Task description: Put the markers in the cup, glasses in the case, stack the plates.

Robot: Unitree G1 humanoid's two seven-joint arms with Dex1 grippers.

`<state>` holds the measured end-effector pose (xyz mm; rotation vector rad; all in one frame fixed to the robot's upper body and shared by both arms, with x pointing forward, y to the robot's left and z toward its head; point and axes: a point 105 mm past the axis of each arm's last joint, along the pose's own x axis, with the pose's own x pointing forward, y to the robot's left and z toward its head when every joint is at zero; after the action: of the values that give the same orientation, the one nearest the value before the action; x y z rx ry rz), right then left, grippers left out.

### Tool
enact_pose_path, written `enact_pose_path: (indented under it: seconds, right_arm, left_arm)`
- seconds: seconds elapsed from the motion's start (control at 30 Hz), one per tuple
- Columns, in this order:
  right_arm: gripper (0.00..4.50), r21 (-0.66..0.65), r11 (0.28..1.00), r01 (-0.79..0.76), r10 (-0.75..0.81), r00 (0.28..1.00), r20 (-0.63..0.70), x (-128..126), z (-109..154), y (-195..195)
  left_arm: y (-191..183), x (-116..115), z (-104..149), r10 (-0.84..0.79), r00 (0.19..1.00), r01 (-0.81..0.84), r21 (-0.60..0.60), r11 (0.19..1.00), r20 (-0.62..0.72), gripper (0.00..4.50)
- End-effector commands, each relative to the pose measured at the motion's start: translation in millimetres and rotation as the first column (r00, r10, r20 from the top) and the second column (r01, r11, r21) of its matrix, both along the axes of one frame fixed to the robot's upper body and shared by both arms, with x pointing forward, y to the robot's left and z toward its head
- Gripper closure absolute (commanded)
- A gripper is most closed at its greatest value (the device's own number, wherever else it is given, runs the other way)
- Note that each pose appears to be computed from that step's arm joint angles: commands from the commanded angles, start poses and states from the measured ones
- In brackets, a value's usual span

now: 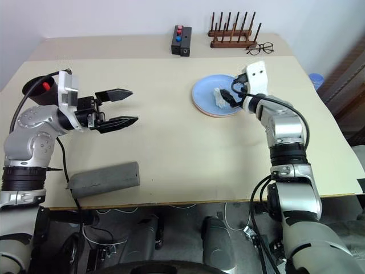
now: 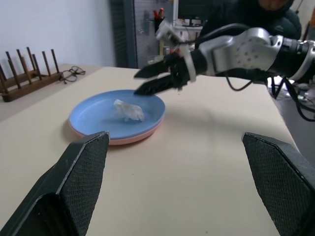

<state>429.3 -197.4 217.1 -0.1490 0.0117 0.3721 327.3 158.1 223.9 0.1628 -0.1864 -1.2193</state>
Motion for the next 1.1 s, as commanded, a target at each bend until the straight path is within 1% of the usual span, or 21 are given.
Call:
enact_pose_path:
  seconds: [0.03, 0.07, 0.13, 0.27, 0.33, 0.43, 0.5, 0.6, 0.7, 0.8, 0.83, 0.9, 0.97, 1.03, 1.1]
  right_arm:
    - [0.03, 0.068, 0.995, -0.076, 0.065, 0.987, 0.147, -23.9, 44.5, -3.4]
    - [0.03, 0.081, 0.992, -0.095, 0.083, 0.986, 0.148, -30.3, 45.1, -5.8]
    - [0.03, 0.057, 0.992, -0.114, 0.101, 0.978, 0.185, -44.7, 46.0, -10.5]
    - [0.03, -0.06, 0.977, -0.203, 0.211, 0.959, 0.191, -74.1, 37.5, -1.5]
    - [0.03, -0.124, 0.952, -0.281, 0.299, 0.938, 0.174, -90.1, 32.9, 7.7]
    - [0.03, -0.239, 0.921, -0.307, 0.349, 0.923, 0.16, -106.9, 27.0, -0.7]
    - [0.03, -0.219, 0.901, -0.374, 0.401, 0.911, 0.094, -120.7, 23.5, 0.8]
    - [0.03, -0.195, 0.877, -0.44, 0.454, 0.89, 0.033, -135.8, 19.7, 3.6]
    - [0.03, -0.172, 0.873, -0.456, 0.467, 0.884, 0.026, -140.2, 16.6, 10.6]
    - [0.03, -0.163, 0.863, -0.479, 0.488, 0.873, 0.017, -144.7, 11.3, 17.4]
    - [0.03, -0.184, 0.866, -0.465, 0.477, 0.878, 0.029, -144.6, 9.9, 15.5]
    - [0.03, -0.217, 0.891, -0.399, 0.423, 0.903, 0.076, -138.5, 9.1, 6.1]
    - [0.03, -0.237, 0.907, -0.348, 0.378, 0.921, 0.093, -131.7, 1.6, -0.6]
    - [0.03, -0.26, 0.904, -0.34, 0.378, 0.919, 0.114, -130.2, 1.5, -0.7]
    - [0.03, -0.238, 0.894, -0.379, 0.411, 0.906, 0.103, -127.3, 2.8, 4.1]
  left_arm:
    - [2.2, 5.7, 10.3, 0.036, 0.998, -0.034, -0.026, 0.999, 0.05, 0.0]
    - [0.8, 6.9, 8.5, 0.041, 0.998, -0.04, -0.026, 0.999, 0.05, 0.0]
    - [-2.7, 6.6, 6.7, 0.04, 0.998, -0.039, -0.039, 0.999, 0.047, 0.0]
    - [-1.5, 4.8, -0.7, 0.048, 0.998, -0.046, -0.058, 0.997, 0.037, 0.0]
    - [-2.2, 5.8, -6.2, 0.052, 0.998, -0.05, -0.057, 0.997, 0.03, 0.0]
    - [-10.5, 10.3, -8.0, 0.049, 0.999, -0.047, -0.083, 0.995, 0.023, 0.0]
    - [-10.5, 9.3, -9.7, 0.024, 0.999, -0.022, -0.081, 0.997, 0.026, 0.0]
    - [-17.0, -2.1, -24.0, -0.061, 0.998, 0.061, -0.007, 0.998, 0.02, 0.0]
    - [-17.5, -2.9, -30.1, -0.086, 0.996, 0.086, 0.017, 0.996, 0.013, 0.0]
    - [-17.9, 3.5, -27.9, -0.08, 0.997, 0.08, 0.011, 0.997, 0.017, 0.0]
    - [-16.8, 5.1, -25.6, -0.081, 0.996, 0.08, 0.018, 0.997, 0.029, 0.0]
    - [-11.2, 8.0, -21.1, -0.082, 0.996, 0.081, 0.035, 0.996, 0.035, 0.0]
    - [-5.3, 10.7, -23.0, -0.049, 0.998, 0.048, 0.042, 0.998, 0.028, 0.0]
    - [-6.9, 10.7, -23.9, -0.034, 0.999, 0.034, 0.031, 0.999, 0.016, 0.0]
    - [-7.1, 4.9, -26.7, -0.026, 1.0, 0.025, 0.029, 0.999, 0.013, 0.0]
